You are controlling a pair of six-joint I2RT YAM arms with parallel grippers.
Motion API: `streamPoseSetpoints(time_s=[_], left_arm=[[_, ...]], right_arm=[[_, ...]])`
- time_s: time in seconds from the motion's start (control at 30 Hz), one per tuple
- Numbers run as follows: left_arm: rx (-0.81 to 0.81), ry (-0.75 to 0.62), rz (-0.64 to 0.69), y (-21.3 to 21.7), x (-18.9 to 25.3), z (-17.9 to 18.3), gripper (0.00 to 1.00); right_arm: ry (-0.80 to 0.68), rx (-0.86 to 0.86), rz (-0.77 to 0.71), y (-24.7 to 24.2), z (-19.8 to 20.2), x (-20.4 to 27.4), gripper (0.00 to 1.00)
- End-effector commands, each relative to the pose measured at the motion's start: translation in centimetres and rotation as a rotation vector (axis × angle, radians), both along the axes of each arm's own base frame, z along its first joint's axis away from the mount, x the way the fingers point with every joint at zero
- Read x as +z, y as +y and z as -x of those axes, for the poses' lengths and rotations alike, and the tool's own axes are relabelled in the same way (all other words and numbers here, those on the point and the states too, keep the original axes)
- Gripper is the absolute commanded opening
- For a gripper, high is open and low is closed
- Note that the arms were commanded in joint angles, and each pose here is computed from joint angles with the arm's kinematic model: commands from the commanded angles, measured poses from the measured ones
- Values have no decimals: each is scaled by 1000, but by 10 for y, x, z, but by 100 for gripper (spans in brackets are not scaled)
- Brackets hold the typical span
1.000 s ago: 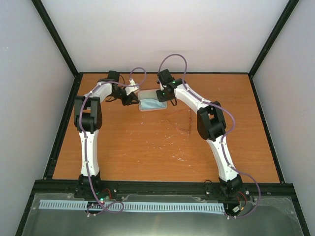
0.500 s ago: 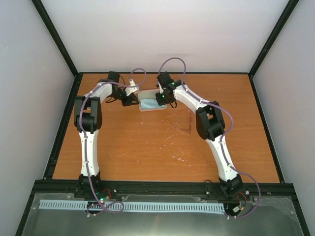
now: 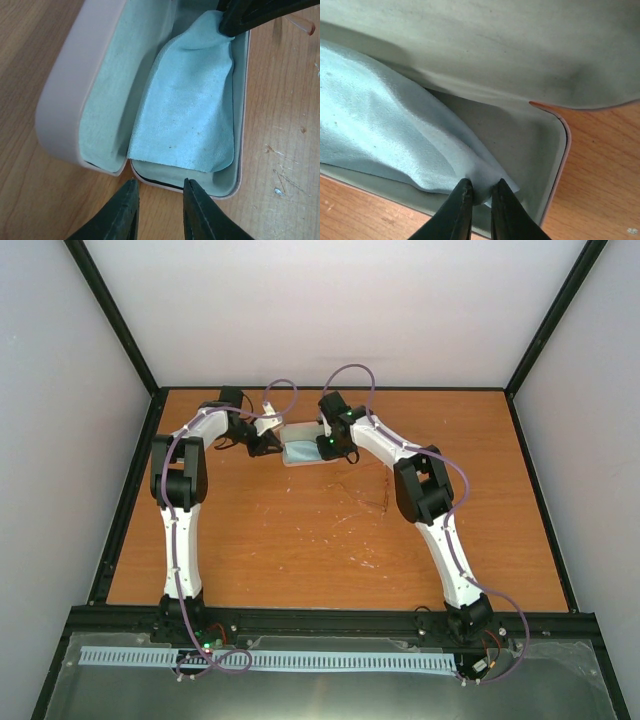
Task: Organize the sunglasses
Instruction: Place the glasses cleaning cloth in the sunglasses case.
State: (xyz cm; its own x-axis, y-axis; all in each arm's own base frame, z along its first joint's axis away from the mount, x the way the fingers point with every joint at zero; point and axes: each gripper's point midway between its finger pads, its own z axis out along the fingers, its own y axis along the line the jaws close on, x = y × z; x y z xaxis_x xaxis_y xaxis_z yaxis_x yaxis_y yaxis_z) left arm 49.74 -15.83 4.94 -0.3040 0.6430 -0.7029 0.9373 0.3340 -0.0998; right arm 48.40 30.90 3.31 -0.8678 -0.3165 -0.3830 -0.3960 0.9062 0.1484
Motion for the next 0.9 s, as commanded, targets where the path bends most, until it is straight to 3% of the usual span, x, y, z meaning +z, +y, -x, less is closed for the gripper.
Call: streamPoseSetpoints(time_s=[0.0, 0.43, 0.87], left_arm=[[-9, -2, 19, 1, 6, 2, 27], [-6, 6, 17, 1, 3, 3, 27], [-3, 14, 17, 1, 1, 4, 27]], right_arm=[[-28, -17, 12, -4, -9, 5, 12], [-101, -38, 35, -8, -22, 18, 4], [-168, -66, 48, -11, -35, 27, 11]])
